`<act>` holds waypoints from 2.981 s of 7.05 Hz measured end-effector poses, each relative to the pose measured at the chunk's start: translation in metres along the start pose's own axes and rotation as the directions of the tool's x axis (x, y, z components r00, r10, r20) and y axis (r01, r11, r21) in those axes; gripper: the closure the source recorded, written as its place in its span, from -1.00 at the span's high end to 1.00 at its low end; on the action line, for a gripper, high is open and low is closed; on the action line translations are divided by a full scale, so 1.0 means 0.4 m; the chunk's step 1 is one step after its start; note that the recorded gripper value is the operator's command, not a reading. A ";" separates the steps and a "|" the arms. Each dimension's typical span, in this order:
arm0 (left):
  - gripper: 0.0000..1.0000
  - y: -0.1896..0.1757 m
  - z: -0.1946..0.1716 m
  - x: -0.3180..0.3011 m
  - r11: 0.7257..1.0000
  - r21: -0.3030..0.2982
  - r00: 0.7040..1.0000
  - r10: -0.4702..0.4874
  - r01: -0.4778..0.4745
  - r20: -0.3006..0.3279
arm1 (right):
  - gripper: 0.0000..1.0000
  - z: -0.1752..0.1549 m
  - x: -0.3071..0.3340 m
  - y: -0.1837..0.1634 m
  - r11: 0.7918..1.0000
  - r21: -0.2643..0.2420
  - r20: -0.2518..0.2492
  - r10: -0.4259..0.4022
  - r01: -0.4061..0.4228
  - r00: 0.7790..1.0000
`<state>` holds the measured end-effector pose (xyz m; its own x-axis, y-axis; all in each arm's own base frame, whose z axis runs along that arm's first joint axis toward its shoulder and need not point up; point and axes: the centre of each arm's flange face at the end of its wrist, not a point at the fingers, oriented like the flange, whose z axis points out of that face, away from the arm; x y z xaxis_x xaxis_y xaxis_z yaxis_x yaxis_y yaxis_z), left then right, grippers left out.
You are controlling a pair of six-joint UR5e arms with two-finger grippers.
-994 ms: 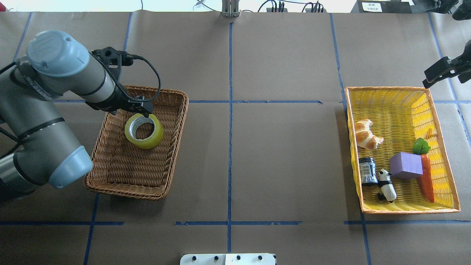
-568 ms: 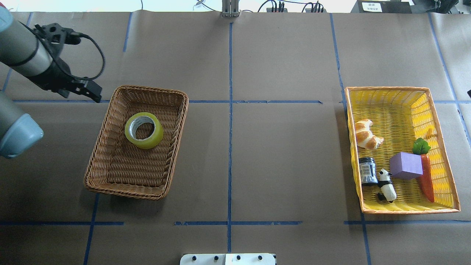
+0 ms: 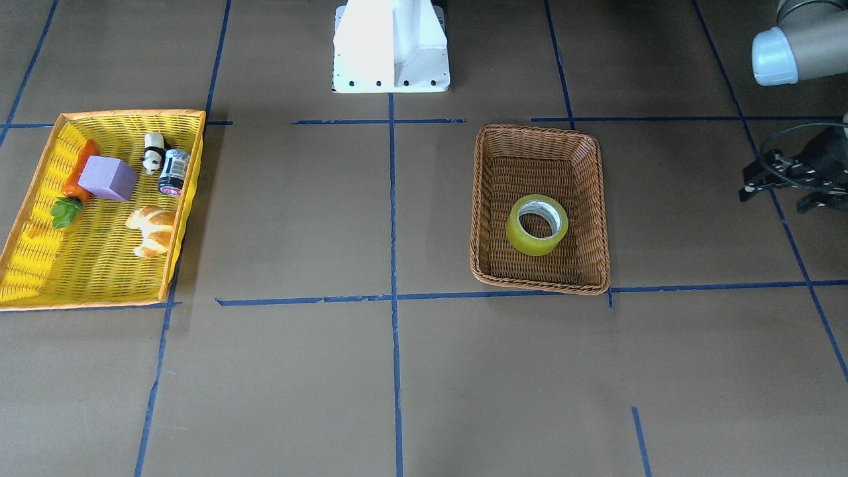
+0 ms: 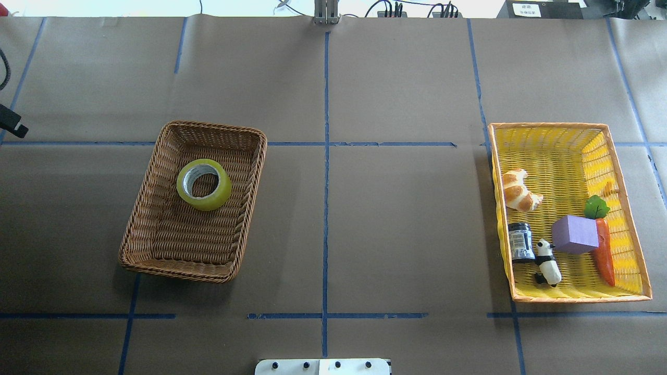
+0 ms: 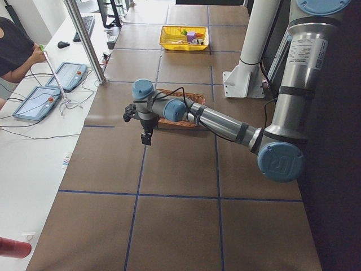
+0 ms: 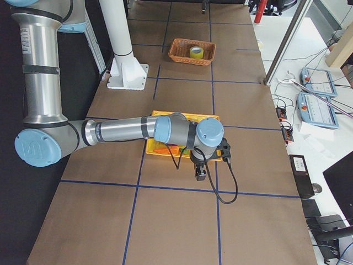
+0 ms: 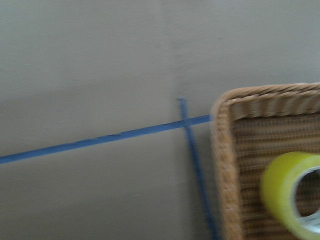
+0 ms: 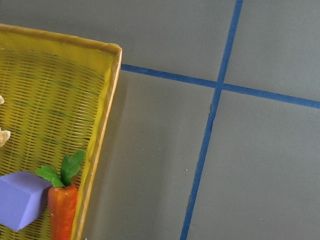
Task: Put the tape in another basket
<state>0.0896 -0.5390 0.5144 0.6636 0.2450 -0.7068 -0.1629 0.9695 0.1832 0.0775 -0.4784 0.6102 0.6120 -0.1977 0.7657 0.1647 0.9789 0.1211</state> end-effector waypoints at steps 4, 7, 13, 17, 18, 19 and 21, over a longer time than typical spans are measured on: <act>1.00 0.081 0.011 -0.360 1.000 -0.030 1.000 -0.004 0.004 0.008 | 1.00 0.001 0.036 -0.019 0.997 0.052 -0.025 -0.063 0.064 0.998; 1.00 0.158 -0.022 -0.481 0.996 -0.020 0.996 -0.092 0.093 0.018 | 1.00 0.061 0.105 0.010 1.000 0.011 -0.011 -0.009 0.010 1.000; 1.00 0.217 -0.026 -0.522 0.990 -0.019 0.990 -0.140 0.140 0.017 | 1.00 0.031 0.132 0.033 0.975 0.038 -0.040 0.219 -0.218 0.975; 1.00 0.216 -0.030 -0.520 0.990 -0.014 0.990 -0.137 0.138 0.016 | 1.00 0.029 0.123 0.048 0.980 0.123 -0.051 0.165 -0.158 0.985; 1.00 0.215 -0.031 -0.520 0.990 -0.013 0.990 -0.138 0.138 0.016 | 1.00 0.029 0.122 0.048 0.980 0.125 -0.050 0.164 -0.156 0.985; 1.00 0.215 -0.032 -0.520 0.990 -0.013 0.990 -0.138 0.138 0.016 | 1.00 0.029 0.122 0.048 0.980 0.125 -0.049 0.164 -0.157 0.985; 1.00 0.215 -0.032 -0.520 0.990 -0.013 0.990 -0.137 0.137 0.017 | 1.00 0.030 0.122 0.049 0.980 0.126 -0.048 0.163 -0.156 0.985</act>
<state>-0.0717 -0.5065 0.6684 0.6916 0.1099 -0.7138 -0.0799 0.9939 0.0756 0.1014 -0.4683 0.6576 0.6670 -0.0377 0.7441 -0.0316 0.9964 0.0788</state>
